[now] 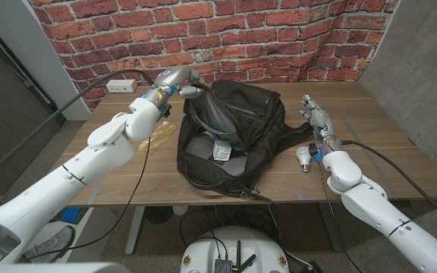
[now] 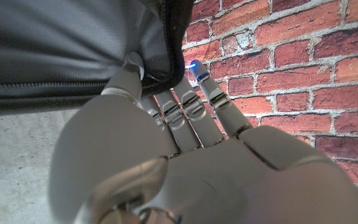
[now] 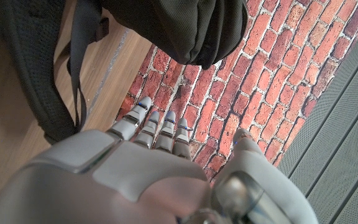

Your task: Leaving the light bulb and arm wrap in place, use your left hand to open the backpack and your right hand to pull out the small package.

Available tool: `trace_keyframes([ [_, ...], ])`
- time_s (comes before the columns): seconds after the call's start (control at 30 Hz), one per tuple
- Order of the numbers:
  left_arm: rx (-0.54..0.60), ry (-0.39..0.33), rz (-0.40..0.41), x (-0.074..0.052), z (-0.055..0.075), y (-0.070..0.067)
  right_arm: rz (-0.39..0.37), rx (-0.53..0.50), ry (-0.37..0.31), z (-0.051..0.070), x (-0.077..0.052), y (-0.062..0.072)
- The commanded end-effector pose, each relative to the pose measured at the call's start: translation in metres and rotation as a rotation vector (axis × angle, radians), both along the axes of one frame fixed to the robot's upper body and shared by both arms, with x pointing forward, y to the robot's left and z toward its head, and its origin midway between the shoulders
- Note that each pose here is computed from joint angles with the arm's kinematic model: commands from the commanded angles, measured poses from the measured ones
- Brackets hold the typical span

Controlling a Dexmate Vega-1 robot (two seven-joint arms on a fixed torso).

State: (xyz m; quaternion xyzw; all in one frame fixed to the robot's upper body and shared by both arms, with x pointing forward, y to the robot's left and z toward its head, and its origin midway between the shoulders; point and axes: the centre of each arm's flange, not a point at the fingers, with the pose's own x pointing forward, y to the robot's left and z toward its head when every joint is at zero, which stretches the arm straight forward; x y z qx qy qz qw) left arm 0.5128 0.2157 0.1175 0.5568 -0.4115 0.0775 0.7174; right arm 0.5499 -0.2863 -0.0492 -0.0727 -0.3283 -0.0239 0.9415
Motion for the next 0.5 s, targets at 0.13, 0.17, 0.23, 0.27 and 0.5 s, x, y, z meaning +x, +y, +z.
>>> trace_keyframes([
  [0.13, -0.117, 0.121, -0.045, 0.011, 0.016, -0.010, -0.035, -0.017, -0.006, -0.010, -0.022, 0.002],
  [0.17, -0.121, 0.130, -0.047, 0.011, 0.017, -0.011, -0.037, -0.019, -0.005, -0.011, -0.023, 0.003],
  [0.23, -0.129, 0.145, -0.053, 0.013, 0.019, -0.012, -0.042, -0.026, -0.003, -0.012, -0.026, 0.003],
  [0.27, -0.131, 0.150, -0.057, 0.013, 0.020, -0.013, -0.046, -0.030, -0.003, -0.013, -0.028, 0.003],
  [0.5, -0.146, 0.185, -0.083, 0.016, 0.029, -0.019, -0.075, -0.057, -0.016, -0.020, -0.042, 0.008],
])
